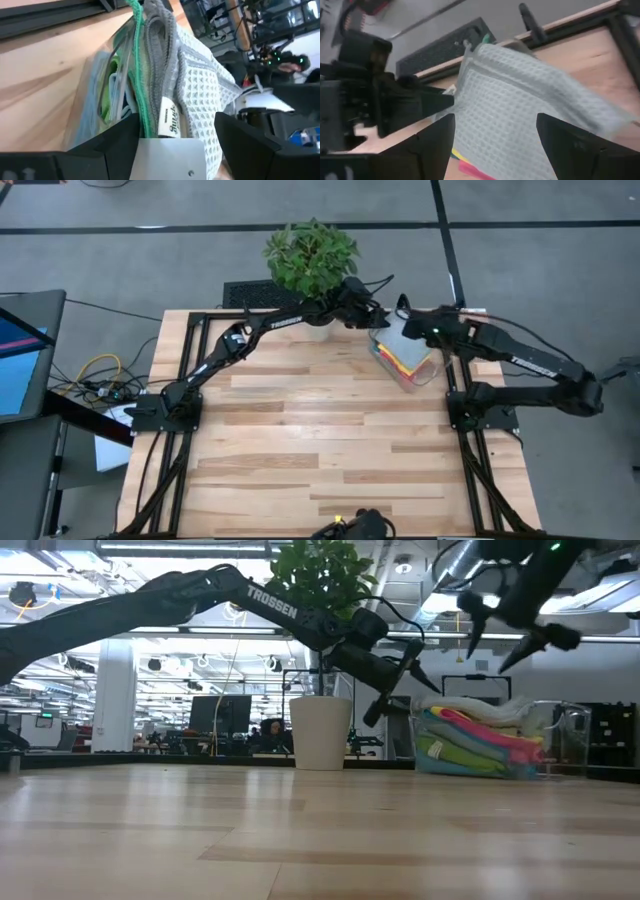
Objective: Fold microfiber towels
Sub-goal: Put the stacked microfiber towels into the transparent bin
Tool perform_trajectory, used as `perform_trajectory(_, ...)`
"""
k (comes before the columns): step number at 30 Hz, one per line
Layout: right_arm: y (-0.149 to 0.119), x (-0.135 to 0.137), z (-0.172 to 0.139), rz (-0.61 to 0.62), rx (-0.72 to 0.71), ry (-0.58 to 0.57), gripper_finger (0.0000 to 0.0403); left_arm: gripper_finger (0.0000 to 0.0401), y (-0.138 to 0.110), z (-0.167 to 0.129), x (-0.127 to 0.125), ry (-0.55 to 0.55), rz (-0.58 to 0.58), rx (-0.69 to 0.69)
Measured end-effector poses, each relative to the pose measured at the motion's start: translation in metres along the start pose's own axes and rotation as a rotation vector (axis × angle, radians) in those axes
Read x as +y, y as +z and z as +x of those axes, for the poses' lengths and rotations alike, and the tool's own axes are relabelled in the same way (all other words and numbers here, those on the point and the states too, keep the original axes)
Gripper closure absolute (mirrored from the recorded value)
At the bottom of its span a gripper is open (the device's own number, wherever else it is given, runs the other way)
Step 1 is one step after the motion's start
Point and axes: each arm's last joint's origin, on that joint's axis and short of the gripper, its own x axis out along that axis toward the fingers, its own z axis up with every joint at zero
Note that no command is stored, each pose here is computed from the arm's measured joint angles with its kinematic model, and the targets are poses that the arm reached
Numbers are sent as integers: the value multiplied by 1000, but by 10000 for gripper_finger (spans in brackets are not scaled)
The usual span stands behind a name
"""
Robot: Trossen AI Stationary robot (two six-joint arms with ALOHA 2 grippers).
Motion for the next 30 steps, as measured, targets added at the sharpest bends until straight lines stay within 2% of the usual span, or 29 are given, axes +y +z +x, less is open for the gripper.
perform_trajectory(3,-3,10,17,-38,21,-16,97,149,-1,-5,-1,18,13,42)
perform_trajectory(8,-12,10,51,-78,72,-143,97,149,-6,-12,-4,67,54,103)
perform_trajectory(17,-22,15,91,-148,219,-170,100,149,-15,-25,-14,146,99,180)
perform_trajectory(23,-27,15,89,-204,241,-166,101,149,-26,-32,-22,208,100,253)
perform_trajectory(30,-10,11,61,-176,141,-93,101,149,-29,-42,-34,259,91,239)
